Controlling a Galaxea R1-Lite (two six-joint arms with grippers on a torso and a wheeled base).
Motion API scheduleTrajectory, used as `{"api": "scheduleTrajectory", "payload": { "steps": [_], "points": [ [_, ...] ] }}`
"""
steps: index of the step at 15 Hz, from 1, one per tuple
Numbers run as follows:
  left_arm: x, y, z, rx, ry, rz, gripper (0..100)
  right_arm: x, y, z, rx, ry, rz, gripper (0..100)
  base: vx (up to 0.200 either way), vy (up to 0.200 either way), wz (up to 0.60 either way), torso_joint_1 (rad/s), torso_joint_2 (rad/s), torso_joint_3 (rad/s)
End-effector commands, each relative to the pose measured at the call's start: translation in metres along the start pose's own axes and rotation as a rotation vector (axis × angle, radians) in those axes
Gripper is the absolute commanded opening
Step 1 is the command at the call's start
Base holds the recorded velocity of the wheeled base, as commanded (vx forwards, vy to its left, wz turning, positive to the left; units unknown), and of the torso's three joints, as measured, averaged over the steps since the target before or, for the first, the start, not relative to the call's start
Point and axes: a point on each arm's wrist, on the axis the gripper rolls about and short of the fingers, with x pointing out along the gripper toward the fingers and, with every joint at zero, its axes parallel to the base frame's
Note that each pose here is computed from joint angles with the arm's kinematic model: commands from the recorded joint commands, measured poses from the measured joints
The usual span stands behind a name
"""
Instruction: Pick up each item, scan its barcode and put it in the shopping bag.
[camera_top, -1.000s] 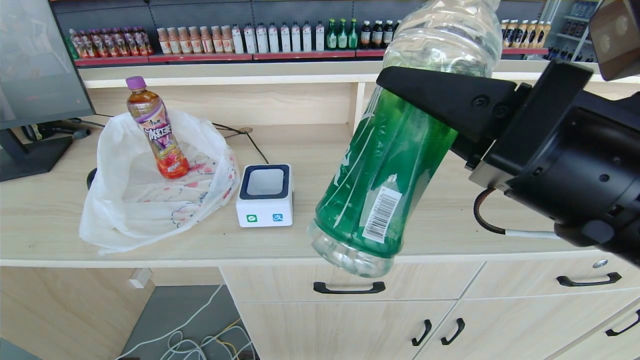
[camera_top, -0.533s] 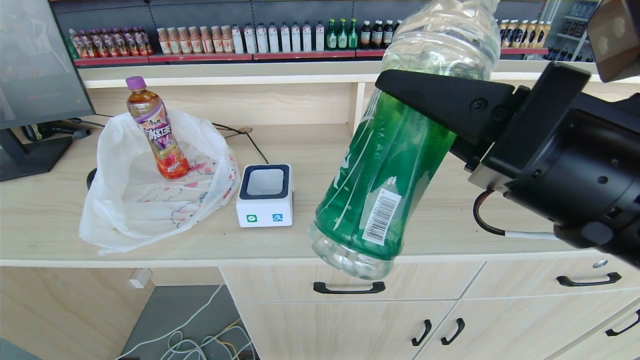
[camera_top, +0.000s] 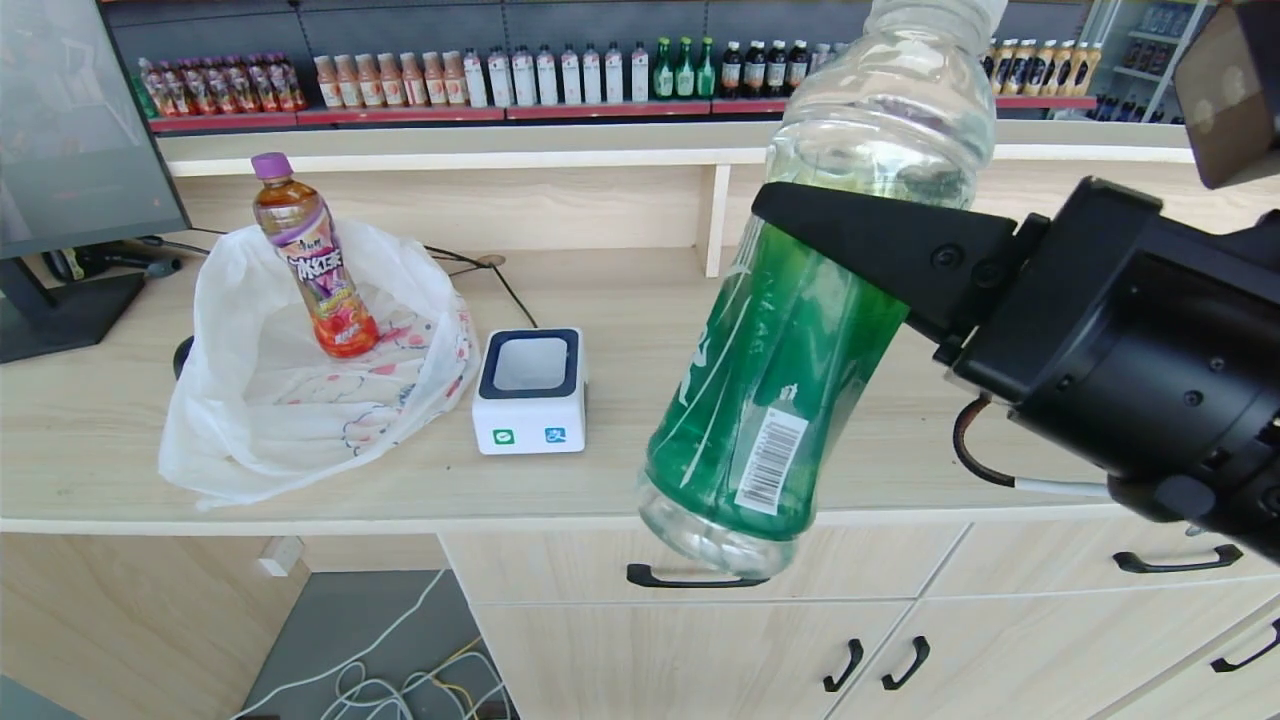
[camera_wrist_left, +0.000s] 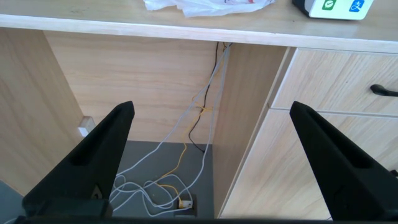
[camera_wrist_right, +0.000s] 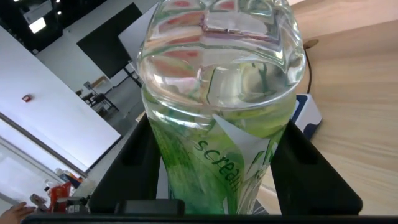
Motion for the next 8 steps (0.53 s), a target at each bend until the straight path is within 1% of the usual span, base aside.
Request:
{"api": "scheduleTrajectory", "payload": {
  "steps": [1, 2, 3, 7, 8],
  "points": [
    [0.000, 0.000, 0.000, 0.000, -0.001, 0.002, 100, -0.005, -0.004, -0.006, -0.023, 0.023, -0.012, 0, 0.000, 0.000, 0.00, 0.000, 0.00, 0.000],
    [0.000, 0.000, 0.000, 0.000, -0.001, 0.001, 100, -0.007, -0.005, -0.009, -0.031, 0.032, -0.014, 0, 0.000, 0.000, 0.00, 0.000, 0.00, 0.000],
    [0.000, 0.000, 0.000, 0.000, -0.001, 0.001, 100, -0.014, -0.010, -0.018, -0.067, 0.067, -0.028, 0, 0.000, 0.000, 0.00, 0.000, 0.00, 0.000],
    [0.000, 0.000, 0.000, 0.000, -0.001, 0.001, 100, -0.024, -0.022, -0.040, -0.208, 0.153, -0.060, 0, 0.000, 0.000, 0.00, 0.000, 0.00, 0.000],
    [0.000, 0.000, 0.000, 0.000, -0.001, 0.002, 100, -0.024, -0.023, -0.042, -0.223, 0.160, -0.063, 0, 0.000, 0.000, 0.00, 0.000, 0.00, 0.000]
  ]
}}
